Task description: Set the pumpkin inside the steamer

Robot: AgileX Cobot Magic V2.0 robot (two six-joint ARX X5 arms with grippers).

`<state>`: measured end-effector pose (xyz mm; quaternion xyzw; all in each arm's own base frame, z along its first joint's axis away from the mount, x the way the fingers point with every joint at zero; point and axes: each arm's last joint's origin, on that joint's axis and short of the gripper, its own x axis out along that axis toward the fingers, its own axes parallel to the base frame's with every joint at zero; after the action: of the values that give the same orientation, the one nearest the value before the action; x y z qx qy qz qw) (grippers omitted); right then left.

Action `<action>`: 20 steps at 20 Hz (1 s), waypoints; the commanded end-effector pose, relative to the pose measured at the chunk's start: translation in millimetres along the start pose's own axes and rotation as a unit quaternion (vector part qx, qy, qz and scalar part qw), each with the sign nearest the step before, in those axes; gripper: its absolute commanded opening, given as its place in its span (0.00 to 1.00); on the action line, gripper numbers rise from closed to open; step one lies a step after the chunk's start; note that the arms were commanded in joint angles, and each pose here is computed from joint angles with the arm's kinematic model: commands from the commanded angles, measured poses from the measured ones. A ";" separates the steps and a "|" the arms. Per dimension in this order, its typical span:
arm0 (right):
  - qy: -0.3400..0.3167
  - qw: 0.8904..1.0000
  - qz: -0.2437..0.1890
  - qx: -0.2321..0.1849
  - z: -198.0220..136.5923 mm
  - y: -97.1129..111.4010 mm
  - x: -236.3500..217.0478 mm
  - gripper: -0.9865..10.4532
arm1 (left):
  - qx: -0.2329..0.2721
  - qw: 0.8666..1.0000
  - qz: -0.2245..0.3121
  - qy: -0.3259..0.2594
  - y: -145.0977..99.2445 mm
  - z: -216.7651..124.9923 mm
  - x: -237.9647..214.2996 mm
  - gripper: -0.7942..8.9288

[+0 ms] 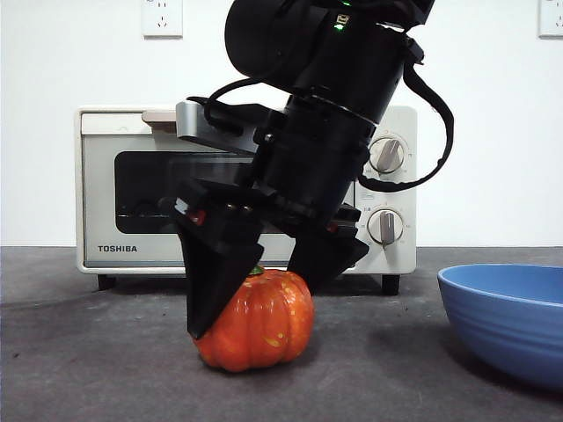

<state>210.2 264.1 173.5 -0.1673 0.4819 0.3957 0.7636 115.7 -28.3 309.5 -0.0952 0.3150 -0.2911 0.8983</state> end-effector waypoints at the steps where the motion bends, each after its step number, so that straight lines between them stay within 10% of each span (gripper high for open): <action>1: -0.007 1.000 -0.001 0.000 5.8 4.2 -2.0 0.44 | 0.012 1.000 -0.005 -0.010 -2.4 5.5 -2.5 0.10; 9: -0.087 0.995 -0.038 0.011 14.6 6.0 -90.2 0.44 | 0.012 1.000 -0.005 -0.010 -2.4 5.6 -2.5 0.10; 20: -0.107 0.978 -0.130 0.126 -51.8 -45.7 -169.8 0.44 | 0.013 1.000 -0.005 -0.010 -2.4 5.5 -2.5 0.10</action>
<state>175.7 125.8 291.0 -0.0936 0.4147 0.2470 0.8708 115.8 -28.2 309.5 -0.0951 0.3147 -0.2910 0.8984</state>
